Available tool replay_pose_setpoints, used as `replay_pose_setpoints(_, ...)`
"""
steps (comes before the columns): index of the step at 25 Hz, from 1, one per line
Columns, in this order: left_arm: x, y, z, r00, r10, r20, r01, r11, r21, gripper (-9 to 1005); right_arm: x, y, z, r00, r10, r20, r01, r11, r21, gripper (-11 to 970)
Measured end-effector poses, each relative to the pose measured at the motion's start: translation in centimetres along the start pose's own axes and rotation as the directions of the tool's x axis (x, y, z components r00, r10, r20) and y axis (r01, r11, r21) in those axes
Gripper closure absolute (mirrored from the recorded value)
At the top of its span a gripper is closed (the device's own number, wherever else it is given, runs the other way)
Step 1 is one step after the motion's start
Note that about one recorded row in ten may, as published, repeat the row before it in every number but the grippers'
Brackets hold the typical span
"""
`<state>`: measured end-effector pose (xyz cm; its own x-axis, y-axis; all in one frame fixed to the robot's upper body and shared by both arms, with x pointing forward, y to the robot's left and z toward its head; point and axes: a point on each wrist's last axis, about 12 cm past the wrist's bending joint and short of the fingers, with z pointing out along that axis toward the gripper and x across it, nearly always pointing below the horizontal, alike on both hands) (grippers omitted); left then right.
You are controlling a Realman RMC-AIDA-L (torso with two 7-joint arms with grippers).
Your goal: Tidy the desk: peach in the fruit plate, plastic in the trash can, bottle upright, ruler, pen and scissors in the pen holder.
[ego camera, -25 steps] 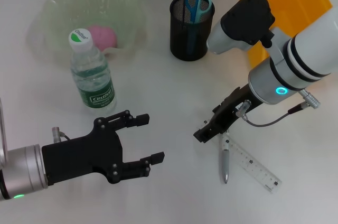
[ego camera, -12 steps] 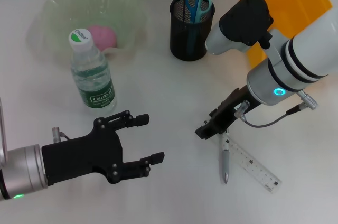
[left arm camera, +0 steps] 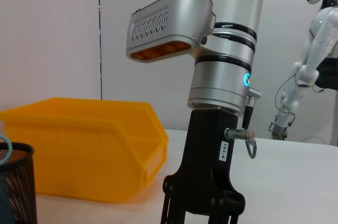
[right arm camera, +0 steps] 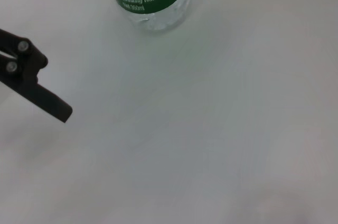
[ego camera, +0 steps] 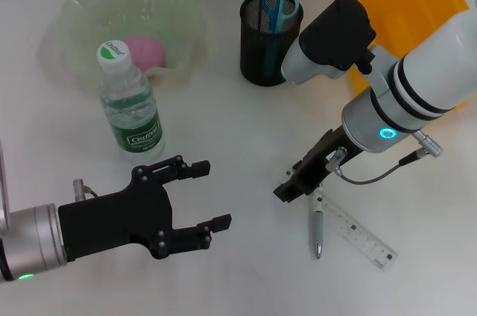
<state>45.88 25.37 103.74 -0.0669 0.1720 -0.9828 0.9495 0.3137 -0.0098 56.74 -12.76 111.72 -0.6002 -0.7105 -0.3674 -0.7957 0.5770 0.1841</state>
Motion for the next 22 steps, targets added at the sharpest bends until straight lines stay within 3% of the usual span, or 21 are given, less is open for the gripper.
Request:
replay_pose_setpoints(6,0.0,0.0,0.0,1.0,0.0,0.0,0.0,1.0,0.0,199,0.0,-0.1,0.2,1.0,0.008,-0.012,-0.008,1.0,0.002,421)
replay_pose_setpoints(12,0.0,0.0,0.0,1.0,0.001,0.0,-0.001,1.0,0.0,199,-0.3,0.1,-0.3,1.0,0.001,0.008,-0.001,1.0,0.001,583)
replay_pose_setpoints(14,0.0,0.0,0.0,1.0,0.001,0.0,-0.001,1.0,0.0,199,-0.5,0.2,-0.9,1.0,-0.006,0.024,0.006,1.0,0.0,581)
replay_pose_setpoints(19,0.0,0.0,0.0,1.0,0.001,0.001,-0.001,1.0,-0.001,199,-1.3,-0.6,-4.8,0.984,0.017,0.176,-0.023,0.999,0.03,577)
replay_pose_setpoints(22,0.0,0.0,0.0,1.0,0.003,0.002,-0.003,1.0,-0.002,199,-1.6,-1.6,-8.3,0.93,-0.01,0.368,-0.023,0.996,0.087,574)
